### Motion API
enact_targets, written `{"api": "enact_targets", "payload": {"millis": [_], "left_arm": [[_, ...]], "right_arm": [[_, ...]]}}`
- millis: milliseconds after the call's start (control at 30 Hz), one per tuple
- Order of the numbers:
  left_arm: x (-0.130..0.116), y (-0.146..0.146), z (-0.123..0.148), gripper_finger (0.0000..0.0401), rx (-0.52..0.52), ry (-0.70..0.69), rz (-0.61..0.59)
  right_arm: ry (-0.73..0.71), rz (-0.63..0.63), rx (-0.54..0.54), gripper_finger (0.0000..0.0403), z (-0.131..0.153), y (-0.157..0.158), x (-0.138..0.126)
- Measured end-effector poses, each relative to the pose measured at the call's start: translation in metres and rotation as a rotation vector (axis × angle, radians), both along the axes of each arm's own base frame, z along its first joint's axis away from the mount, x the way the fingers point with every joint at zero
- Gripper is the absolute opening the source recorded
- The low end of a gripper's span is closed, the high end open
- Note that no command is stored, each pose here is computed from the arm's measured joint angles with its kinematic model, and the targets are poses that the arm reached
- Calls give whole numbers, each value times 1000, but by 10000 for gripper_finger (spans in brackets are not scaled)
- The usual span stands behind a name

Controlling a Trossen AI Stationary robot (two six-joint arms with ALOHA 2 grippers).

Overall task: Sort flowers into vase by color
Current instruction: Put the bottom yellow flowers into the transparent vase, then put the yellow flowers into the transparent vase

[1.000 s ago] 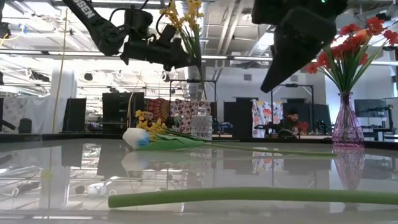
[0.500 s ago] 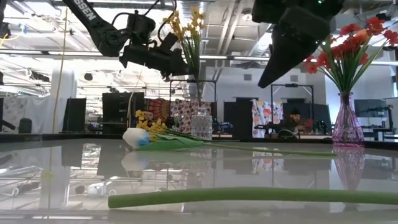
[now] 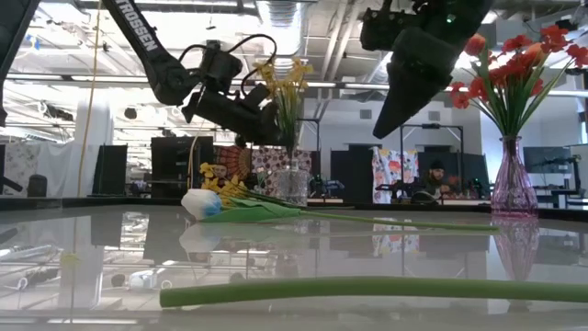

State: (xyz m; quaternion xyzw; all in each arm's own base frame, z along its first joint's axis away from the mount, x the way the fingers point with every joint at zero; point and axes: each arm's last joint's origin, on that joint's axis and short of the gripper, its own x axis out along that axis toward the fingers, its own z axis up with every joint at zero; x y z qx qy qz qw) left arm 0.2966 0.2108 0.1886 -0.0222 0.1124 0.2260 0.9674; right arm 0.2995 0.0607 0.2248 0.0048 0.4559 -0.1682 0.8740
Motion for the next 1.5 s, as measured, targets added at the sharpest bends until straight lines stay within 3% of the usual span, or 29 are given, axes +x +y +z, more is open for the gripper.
{"api": "enact_targets", "payload": {"millis": [133, 367, 567, 667, 767, 900, 1067, 1267, 1367, 1500], "left_arm": [[0, -1, 0, 49, 1, 15, -4], [-3, -4, 1, 140, -82, 29, -1], [-19, -15, 28, 210, -44, 123, -20], [-34, -26, 47, 229, -25, 176, -35], [-53, -39, 63, 235, -37, 252, -49], [-80, -59, 77, 235, -128, 309, -42], [-101, -86, 54, 236, -203, 311, -61], [-116, -115, 17, 236, -266, 185, -83], [-119, -126, 9, 236, -259, 79, -106], [-121, -134, 4, 236, -242, -11, -138]], "right_arm": [[-6, 21, 4, 240, 5, -8, 1], [-59, 39, 10, 240, 18, -29, 2], [-46, 221, 68, 240, 21, -44, 4], [-71, 246, 58, 240, 23, -53, 7], [-105, 217, 48, 240, 23, -62, 11], [-168, 168, 32, 240, 9, -79, 22], [-146, 113, 3, 240, -24, -108, 40], [-96, -20, -20, 240, -55, -151, 57], [-51, -122, -66, 240, -67, -169, 59], [-9, -141, -46, 240, -83, -178, 60]]}}
